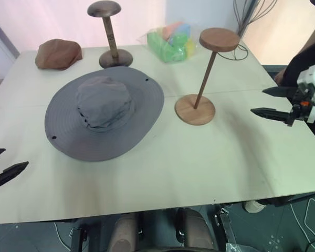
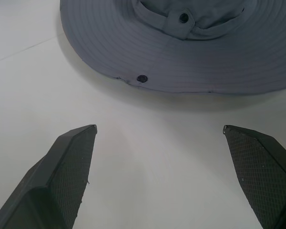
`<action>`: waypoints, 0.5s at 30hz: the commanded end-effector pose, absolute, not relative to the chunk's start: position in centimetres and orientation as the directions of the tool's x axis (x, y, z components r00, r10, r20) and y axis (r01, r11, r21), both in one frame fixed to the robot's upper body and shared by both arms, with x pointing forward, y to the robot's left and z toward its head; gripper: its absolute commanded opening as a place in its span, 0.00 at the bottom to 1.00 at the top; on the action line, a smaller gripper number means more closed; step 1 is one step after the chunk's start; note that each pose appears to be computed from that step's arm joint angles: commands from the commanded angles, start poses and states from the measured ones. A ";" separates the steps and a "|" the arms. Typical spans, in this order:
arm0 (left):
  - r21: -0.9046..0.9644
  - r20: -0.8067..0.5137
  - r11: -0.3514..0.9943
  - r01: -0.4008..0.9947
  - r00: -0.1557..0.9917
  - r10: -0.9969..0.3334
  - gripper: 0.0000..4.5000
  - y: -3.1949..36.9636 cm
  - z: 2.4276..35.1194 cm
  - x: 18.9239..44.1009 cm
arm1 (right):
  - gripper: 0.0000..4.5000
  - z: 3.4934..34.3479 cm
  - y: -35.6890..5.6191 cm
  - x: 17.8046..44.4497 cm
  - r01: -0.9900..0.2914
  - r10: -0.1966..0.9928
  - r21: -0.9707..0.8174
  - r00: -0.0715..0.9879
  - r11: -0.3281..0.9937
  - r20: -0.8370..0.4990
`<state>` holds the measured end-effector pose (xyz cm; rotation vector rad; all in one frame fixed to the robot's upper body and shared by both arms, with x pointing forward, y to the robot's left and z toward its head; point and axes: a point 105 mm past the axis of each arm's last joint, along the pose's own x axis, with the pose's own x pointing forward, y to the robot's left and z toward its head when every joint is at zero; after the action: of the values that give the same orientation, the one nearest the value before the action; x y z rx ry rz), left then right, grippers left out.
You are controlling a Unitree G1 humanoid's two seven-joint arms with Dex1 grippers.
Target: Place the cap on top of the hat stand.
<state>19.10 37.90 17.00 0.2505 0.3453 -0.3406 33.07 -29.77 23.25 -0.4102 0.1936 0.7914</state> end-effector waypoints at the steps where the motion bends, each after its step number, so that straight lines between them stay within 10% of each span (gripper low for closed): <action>1: 0.228 -0.375 0.896 0.380 0.884 -0.279 0.99 37.9 17.7 19.1 | 1.00 24.7 -29.9 32.6 -0.708 0.646 -0.335 0.706 0.622 -0.292; 15: 0.414 -0.406 0.745 0.522 0.839 -0.363 0.99 35.1 19.5 21.5 | 1.00 26.1 -27.9 31.4 -0.777 0.728 -0.285 0.628 0.562 -0.276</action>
<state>20.90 36.25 18.16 0.4118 0.3385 -0.4394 32.27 -28.26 23.74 -0.3648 0.1944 0.8664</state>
